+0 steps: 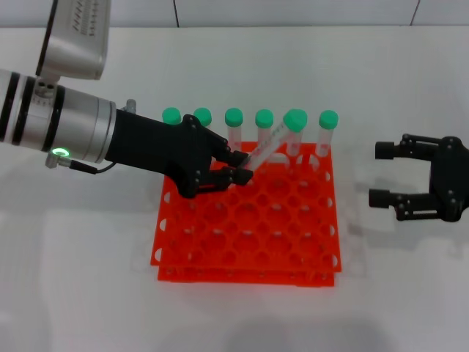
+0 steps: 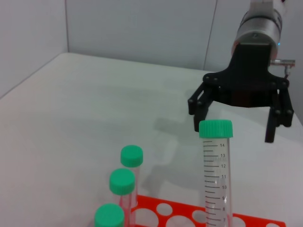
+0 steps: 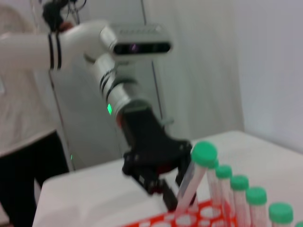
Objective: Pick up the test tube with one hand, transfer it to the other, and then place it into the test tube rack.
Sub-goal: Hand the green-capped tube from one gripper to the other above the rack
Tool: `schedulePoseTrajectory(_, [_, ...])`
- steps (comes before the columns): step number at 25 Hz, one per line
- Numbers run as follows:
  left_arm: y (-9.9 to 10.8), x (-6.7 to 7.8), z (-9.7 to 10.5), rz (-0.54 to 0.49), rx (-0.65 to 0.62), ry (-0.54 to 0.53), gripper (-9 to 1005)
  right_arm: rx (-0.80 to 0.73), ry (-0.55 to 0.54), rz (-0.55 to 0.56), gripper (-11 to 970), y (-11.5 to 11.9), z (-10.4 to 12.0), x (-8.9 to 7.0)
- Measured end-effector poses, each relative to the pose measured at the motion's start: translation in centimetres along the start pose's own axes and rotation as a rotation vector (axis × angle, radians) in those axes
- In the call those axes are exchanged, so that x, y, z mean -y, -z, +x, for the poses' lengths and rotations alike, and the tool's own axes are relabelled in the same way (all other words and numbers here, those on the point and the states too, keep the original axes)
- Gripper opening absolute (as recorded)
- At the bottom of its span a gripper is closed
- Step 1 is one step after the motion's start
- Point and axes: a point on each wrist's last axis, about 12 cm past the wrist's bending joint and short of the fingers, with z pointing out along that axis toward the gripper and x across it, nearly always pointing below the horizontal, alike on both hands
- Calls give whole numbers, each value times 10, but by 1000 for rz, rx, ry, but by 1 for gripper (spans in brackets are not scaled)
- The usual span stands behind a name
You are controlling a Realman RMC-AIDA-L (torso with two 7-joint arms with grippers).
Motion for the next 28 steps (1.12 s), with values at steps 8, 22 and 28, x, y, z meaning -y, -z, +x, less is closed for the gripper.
schedulePoseTrajectory(8, [-4, 5, 5, 3, 29, -34, 202, 114, -56, 46, 762, -11, 10, -3])
schedulePoseTrajectory(22, [-9, 6, 7, -13, 38, -41, 203, 311, -106, 93, 757, -30, 35, -23])
schedulePoseTrajectory(28, [-11, 5, 5, -19, 39, -56, 204, 355, -90, 90, 755, -49, 38, -28])
